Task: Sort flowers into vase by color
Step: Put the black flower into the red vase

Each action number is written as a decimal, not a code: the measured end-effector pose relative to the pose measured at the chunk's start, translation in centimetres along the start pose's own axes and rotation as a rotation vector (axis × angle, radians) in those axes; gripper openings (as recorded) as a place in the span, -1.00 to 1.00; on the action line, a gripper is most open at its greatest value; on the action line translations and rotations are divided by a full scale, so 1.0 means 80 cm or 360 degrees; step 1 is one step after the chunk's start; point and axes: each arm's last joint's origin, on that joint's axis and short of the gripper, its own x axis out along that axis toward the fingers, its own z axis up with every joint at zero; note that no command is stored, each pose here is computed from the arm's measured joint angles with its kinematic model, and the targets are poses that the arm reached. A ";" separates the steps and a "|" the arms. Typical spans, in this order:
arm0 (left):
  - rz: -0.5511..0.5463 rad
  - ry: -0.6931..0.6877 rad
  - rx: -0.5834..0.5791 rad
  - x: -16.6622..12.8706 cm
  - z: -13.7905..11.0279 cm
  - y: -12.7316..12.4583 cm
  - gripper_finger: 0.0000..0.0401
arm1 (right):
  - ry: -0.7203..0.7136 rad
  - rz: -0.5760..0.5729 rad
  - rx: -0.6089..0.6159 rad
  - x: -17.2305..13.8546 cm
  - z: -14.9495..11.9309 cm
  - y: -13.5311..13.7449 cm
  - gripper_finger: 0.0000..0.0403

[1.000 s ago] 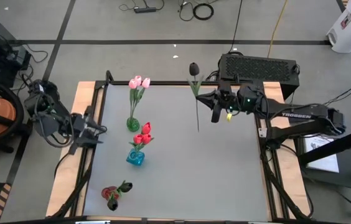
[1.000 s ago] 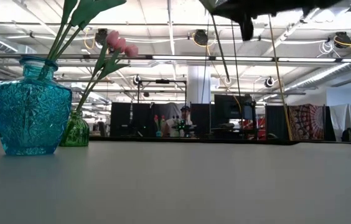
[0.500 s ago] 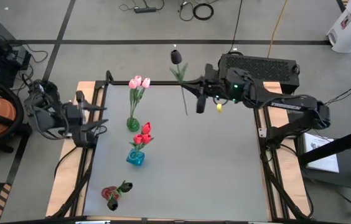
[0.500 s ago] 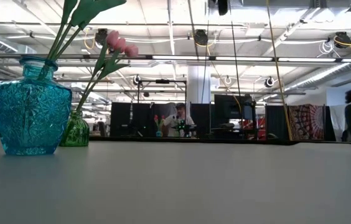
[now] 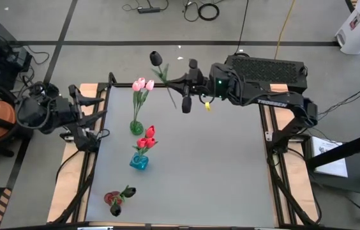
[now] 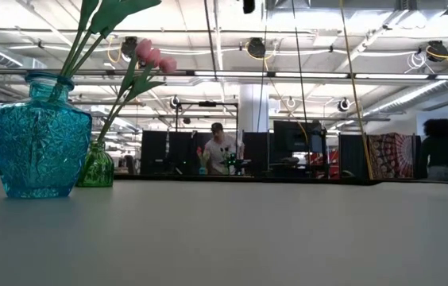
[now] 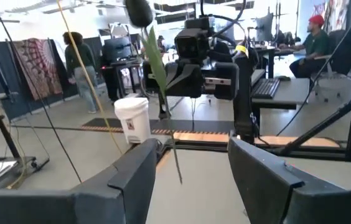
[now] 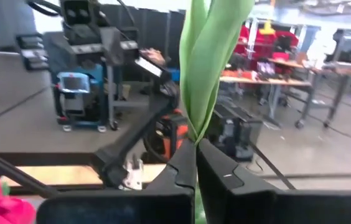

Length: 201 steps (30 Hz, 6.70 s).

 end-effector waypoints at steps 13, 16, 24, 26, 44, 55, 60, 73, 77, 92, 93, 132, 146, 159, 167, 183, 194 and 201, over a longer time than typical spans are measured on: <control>0.0027 -0.0127 -0.0026 -0.001 0.021 0.005 0.04 | -0.0123 0.0234 -0.0025 0.036 0.023 0.018 -1.00; 0.0040 -0.0160 0.0007 -0.001 0.026 0.007 0.04 | -0.0124 0.0247 -0.0029 0.048 0.021 0.022 -1.00; -0.0021 -0.0267 0.0052 -0.002 0.037 0.008 0.04 | -0.0136 0.0251 -0.0059 0.063 0.018 0.024 -1.00; -0.0002 -0.0278 0.0068 0.000 0.038 0.007 0.04 | -0.0132 0.0251 -0.0059 0.063 0.018 0.024 -1.00; 0.0135 -0.0332 0.0260 0.090 0.033 -0.032 0.04 | -0.0116 0.0320 -0.0052 0.063 0.016 0.025 -1.00; 0.0214 -0.0345 0.0193 0.139 0.025 -0.016 0.04 | -0.0102 0.0352 -0.0051 0.063 0.015 0.026 -1.00; 0.0158 -0.0386 0.0094 0.151 0.023 -0.005 0.04 | -0.0120 0.0385 -0.0062 0.062 0.017 0.029 -1.00; 0.0084 -0.0299 0.0053 0.185 0.006 -0.003 0.04 | -0.0124 0.0388 -0.0066 0.062 0.017 0.030 -1.00; 0.0085 -0.0303 0.0051 0.183 0.007 -0.002 0.01 | -0.0124 0.0384 -0.0066 0.062 0.018 0.030 -1.00; 0.0090 -0.0308 0.0051 0.180 0.008 -0.001 -0.69 | -0.0123 0.0380 -0.0064 0.061 0.018 0.030 -1.00; 0.0090 -0.0308 0.0051 0.180 0.008 -0.001 -0.74 | -0.0123 0.0379 -0.0064 0.061 0.018 0.030 -1.00; 0.0030 -0.0096 0.0078 0.042 0.001 0.041 -0.95 | 0.0147 0.0263 -0.0099 0.062 -0.003 0.027 -0.40; -0.0443 -0.0017 -0.0106 -0.045 -0.029 0.054 -0.95 | 0.0222 0.0265 -0.0096 0.061 -0.008 0.027 -0.40; -0.1036 0.0101 -0.0163 -0.056 -0.044 0.042 -0.95 | 0.0462 -0.0113 -0.0224 0.058 -0.023 0.019 -0.40; -0.1161 0.0041 -0.0216 -0.041 -0.063 0.032 -0.95 | 0.0562 -0.0125 -0.0255 0.056 -0.030 0.019 -0.40; -0.1405 0.0020 -0.0182 -0.030 -0.140 0.014 -0.95 | 0.0797 -0.0113 -0.0289 0.042 -0.040 0.010 -0.40; -0.1470 -0.0180 -0.0446 -0.051 -0.130 0.021 -0.95 | 0.0852 -0.0172 -0.0263 0.038 -0.045 -0.013 -0.40; -0.1427 -0.0144 -0.0561 -0.050 -0.128 0.022 -0.95 | 0.0920 -0.0164 -0.0246 0.034 -0.058 -0.017 -0.40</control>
